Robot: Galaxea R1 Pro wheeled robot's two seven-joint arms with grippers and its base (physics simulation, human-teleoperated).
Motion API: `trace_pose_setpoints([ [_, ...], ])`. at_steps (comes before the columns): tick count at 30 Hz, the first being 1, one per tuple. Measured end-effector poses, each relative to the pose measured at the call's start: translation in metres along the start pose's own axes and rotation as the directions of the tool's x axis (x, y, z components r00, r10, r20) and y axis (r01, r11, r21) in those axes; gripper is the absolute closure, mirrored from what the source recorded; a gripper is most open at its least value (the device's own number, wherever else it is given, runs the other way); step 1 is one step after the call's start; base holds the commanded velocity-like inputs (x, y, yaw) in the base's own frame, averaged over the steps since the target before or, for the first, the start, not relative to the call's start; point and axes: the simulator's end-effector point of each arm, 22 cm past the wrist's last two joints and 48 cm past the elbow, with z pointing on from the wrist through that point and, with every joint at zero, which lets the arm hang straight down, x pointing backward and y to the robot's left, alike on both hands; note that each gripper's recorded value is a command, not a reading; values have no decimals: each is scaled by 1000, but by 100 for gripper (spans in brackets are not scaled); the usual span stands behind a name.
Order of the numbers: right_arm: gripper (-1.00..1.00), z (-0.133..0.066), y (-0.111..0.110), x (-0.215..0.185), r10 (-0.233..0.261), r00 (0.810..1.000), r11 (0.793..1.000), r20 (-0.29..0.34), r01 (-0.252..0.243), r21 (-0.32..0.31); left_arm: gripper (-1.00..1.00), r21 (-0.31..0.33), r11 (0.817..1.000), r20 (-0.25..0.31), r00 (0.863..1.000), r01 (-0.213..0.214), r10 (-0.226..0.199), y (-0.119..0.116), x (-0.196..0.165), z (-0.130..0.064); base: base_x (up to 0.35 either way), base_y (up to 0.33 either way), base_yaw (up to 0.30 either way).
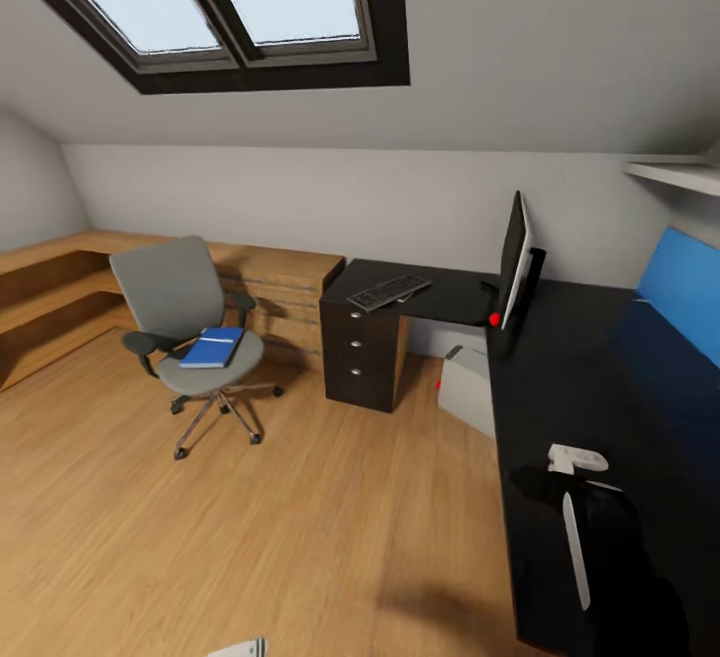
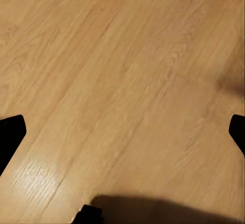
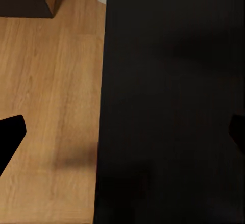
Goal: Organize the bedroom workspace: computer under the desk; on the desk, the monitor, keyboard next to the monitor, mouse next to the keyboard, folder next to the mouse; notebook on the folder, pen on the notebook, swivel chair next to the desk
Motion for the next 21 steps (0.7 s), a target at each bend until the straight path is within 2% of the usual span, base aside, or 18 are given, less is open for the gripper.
trace_pose_setpoints([
  [9, -100, 0, -2, -1, 4, 1000, 1000, 2, -4, 2, -100, -13, 1000, 3, 1000, -8, 8, 10, -2, 2, -15, -341, -218],
  [21, -100, 0, -7, 0, 14, 1000, 1000, 1, -14, 10, -100, -17, 1000, 9, 1000, -7, 7, 13, -4, 2, -1, -336, -27],
])
